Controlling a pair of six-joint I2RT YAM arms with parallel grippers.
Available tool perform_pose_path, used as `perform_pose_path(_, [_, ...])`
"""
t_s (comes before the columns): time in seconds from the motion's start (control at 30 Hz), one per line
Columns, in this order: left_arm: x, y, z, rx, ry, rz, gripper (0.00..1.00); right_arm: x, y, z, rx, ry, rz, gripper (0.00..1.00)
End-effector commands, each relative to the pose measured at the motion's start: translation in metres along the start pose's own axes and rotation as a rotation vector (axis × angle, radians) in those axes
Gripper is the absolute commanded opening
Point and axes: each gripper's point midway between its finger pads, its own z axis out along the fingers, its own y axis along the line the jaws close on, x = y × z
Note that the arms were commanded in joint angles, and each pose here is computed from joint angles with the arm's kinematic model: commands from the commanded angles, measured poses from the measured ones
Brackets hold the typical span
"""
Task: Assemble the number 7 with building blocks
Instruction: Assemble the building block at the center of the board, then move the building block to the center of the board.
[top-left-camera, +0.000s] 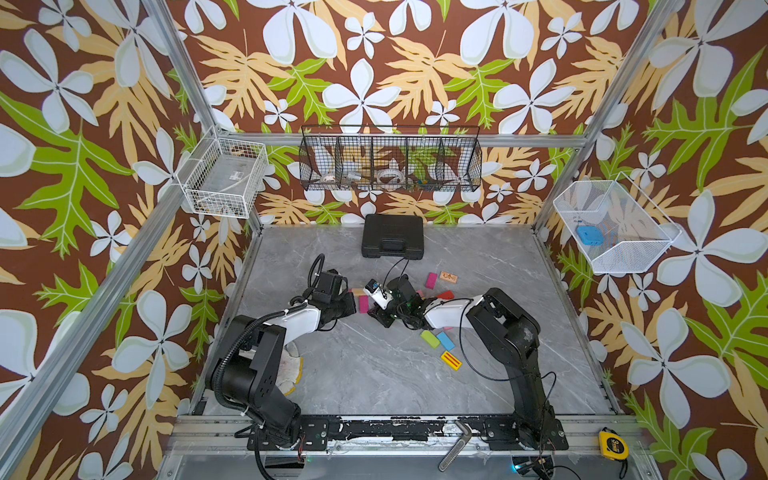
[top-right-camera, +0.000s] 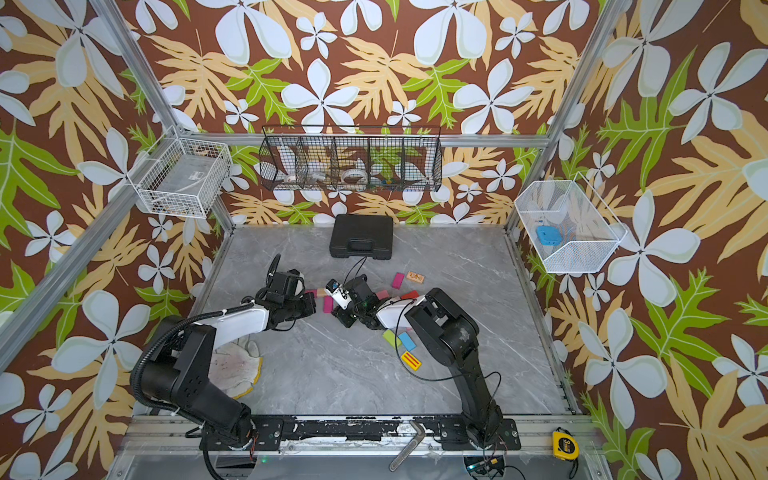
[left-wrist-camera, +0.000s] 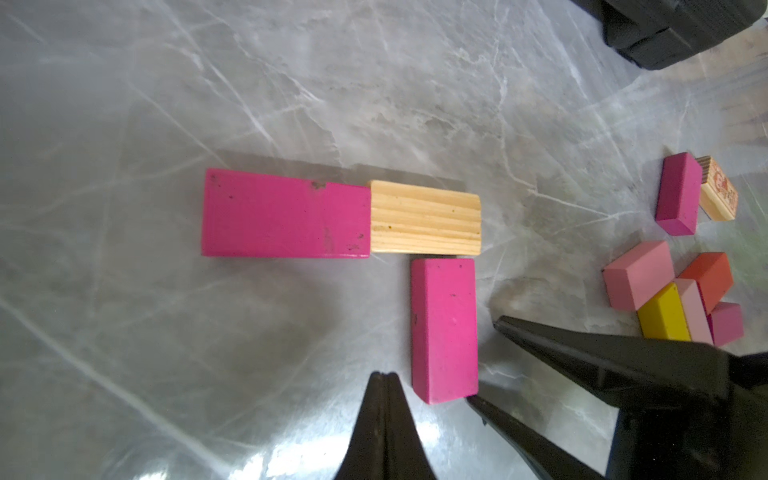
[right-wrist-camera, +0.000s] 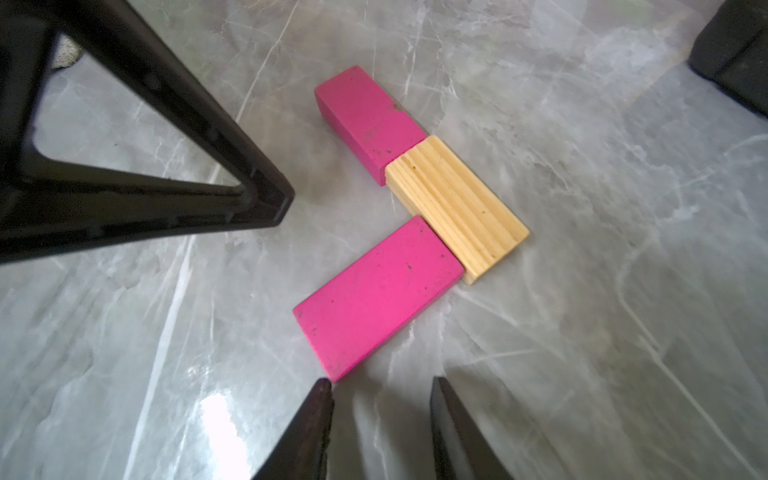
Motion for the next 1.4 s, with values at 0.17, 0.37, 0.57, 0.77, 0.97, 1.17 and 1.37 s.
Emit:
perform_pose_path(0.17, [-0.001,-0.001,-0.003,0.002,-0.001,-0.002,0.0,0.012,0.003,-0.014,-0.016,0.038,-0.006,0.4])
perform_pose_path(0.37, [-0.007,-0.007,-0.016,0.018,-0.029,-0.003,0.0,-0.017,-0.01,-0.051,-0.012,-0.061,0.04,0.43])
perform_pose_path(0.57, [-0.009,-0.014,-0.033,0.052,-0.046,-0.003,0.16,-0.005,-0.059,-0.064,0.129,0.023,0.182,0.54])
perform_pose_path(0.77, [-0.01,-0.021,-0.049,0.094,-0.069,0.003,0.53,0.009,-0.096,-0.076,0.238,0.061,0.274,0.67])
perform_pose_path(0.97, [-0.01,-0.029,-0.061,0.141,-0.093,0.003,0.8,0.028,-0.119,-0.084,0.314,0.106,0.349,0.72])
perform_pose_path(1.17, [-0.013,-0.03,-0.066,0.148,-0.109,0.008,0.87,0.041,-0.122,-0.086,0.304,0.133,0.369,0.77])
perform_pose_path(1.37, [-0.013,-0.031,-0.066,0.149,-0.11,0.006,0.88,0.038,-0.112,-0.075,0.221,0.126,0.379,0.79])
